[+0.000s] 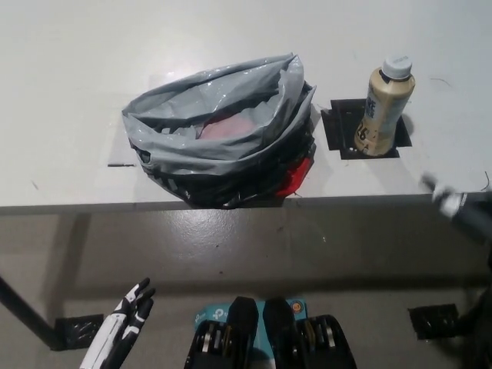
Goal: Use the right hand to pick up a bottle of protein shake and place it into a plastic bag on the left side
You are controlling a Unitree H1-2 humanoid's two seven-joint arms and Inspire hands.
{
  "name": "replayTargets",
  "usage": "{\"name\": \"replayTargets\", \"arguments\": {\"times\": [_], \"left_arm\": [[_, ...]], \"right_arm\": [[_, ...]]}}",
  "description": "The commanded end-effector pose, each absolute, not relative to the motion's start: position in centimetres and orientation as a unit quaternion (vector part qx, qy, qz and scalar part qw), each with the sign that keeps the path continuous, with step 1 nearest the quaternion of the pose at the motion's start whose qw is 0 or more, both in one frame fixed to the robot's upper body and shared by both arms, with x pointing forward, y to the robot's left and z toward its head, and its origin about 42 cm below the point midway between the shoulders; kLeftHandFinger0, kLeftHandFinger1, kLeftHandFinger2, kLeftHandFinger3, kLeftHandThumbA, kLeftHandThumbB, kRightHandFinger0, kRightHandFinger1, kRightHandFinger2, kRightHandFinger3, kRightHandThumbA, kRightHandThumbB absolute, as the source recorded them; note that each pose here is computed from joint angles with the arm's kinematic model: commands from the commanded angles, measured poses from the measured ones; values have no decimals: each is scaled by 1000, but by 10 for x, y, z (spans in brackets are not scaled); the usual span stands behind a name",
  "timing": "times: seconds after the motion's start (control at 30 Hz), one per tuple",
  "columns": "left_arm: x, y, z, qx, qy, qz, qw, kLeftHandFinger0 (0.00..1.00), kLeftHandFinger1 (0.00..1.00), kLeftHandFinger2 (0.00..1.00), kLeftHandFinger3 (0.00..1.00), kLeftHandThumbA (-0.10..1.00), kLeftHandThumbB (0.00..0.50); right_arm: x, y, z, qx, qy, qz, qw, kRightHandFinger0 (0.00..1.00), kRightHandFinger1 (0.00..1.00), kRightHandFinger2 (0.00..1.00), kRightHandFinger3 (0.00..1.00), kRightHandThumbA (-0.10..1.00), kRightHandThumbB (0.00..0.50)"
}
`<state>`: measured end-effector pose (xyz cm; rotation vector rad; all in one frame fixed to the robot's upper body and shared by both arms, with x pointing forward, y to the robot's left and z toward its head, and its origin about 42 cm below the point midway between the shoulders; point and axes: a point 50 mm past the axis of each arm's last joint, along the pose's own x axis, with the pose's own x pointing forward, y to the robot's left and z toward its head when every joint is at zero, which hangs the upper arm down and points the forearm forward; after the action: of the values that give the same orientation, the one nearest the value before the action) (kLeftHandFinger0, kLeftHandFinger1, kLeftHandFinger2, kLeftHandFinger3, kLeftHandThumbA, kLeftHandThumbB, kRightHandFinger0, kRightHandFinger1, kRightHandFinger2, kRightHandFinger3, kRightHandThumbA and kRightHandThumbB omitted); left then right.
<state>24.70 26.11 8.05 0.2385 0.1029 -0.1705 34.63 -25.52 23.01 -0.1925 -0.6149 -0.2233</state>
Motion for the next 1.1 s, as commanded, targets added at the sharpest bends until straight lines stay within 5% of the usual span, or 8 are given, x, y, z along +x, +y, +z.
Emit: {"name": "replayTargets", "arguments": {"times": [0.0,0.13,0.4,0.6,1.07], "left_arm": [[255,261,99,130,12,-99,987,1000,1000,1000,1000,892,46],[260,261,101,139,4,-98,985,1000,1000,1000,1000,945,100],[264,258,104,134,-11,-101,986,1000,1000,1000,1000,937,78],[267,257,106,130,-16,-100,986,1000,1000,1000,1000,910,64],[274,258,110,140,-19,-108,984,1000,1000,1000,1000,917,48]], "right_arm": [[386,-259,252,-40,-281,-141,948,1000,1000,1000,1000,1000,328],[423,-260,253,-1,-246,-156,957,1000,1000,1000,1000,1000,353],[478,-254,254,-4,-198,-158,967,1000,1000,1000,1000,1000,340],[507,-244,253,-1,-154,-146,977,1000,1000,1000,1000,1000,413],[520,-223,248,-70,-138,-102,983,1000,1000,1000,1000,1000,472]]}}
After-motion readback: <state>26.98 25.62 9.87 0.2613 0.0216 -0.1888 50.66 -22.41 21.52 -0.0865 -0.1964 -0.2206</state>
